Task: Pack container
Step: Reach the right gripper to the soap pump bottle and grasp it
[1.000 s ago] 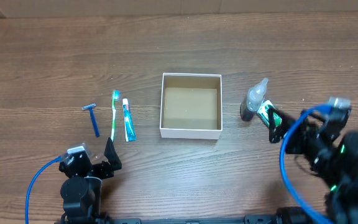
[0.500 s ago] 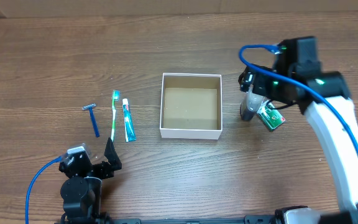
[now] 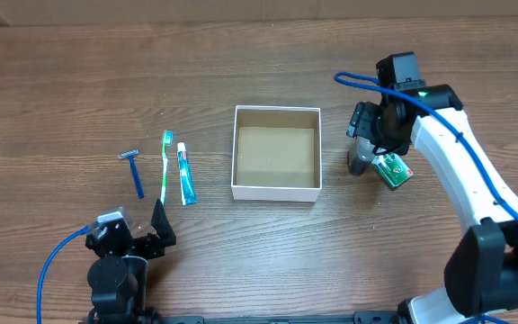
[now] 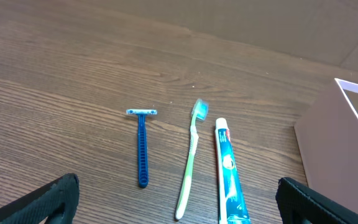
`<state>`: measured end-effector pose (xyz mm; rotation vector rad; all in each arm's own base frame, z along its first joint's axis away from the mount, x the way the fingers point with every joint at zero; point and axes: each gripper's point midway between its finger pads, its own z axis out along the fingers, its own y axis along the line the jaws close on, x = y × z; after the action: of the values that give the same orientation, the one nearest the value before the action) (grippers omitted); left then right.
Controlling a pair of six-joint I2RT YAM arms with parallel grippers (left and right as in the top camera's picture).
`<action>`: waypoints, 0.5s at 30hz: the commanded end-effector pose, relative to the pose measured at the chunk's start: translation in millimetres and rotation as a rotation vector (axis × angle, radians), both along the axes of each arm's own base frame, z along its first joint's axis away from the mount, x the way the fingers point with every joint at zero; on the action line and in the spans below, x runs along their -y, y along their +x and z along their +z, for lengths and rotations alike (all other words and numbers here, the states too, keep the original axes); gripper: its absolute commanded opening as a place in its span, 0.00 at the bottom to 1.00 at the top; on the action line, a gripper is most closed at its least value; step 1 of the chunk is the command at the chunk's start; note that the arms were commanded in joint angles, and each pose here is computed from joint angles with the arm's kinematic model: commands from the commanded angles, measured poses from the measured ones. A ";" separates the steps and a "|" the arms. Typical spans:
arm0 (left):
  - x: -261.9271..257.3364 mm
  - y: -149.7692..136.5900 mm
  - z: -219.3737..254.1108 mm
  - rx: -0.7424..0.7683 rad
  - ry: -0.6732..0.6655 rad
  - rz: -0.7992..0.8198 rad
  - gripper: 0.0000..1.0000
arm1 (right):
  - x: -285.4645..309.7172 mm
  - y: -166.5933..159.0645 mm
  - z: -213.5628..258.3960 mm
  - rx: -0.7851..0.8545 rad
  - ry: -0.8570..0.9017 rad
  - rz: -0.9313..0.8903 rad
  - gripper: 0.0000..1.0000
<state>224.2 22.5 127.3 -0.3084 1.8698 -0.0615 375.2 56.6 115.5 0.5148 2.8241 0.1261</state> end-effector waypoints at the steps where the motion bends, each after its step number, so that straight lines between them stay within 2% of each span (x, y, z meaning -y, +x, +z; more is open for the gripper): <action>1: 3.6 0.3 -0.1 0.005 0.009 -0.022 1.00 | 2.8 5.0 9.3 0.027 -0.017 -0.010 0.70; 4: 3.6 0.3 -0.1 0.005 0.009 -0.022 1.00 | 4.8 0.9 8.0 0.010 -0.027 -0.012 0.63; 7: 3.6 0.3 -0.1 0.005 0.009 -0.022 1.00 | 13.6 -1.1 7.6 0.005 -0.076 -0.024 0.49; 12: 3.6 0.3 -0.1 0.005 0.009 -0.022 1.00 | 14.2 -6.1 9.7 -0.009 -0.079 -0.019 0.43; 15: 3.6 0.3 -0.1 0.005 0.009 -0.022 1.00 | 14.5 -9.4 28.2 0.032 -0.072 -0.021 0.40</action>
<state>224.2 22.5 127.3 -0.3084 1.8698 -0.0615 363.0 47.1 112.3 0.5317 2.8644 0.0383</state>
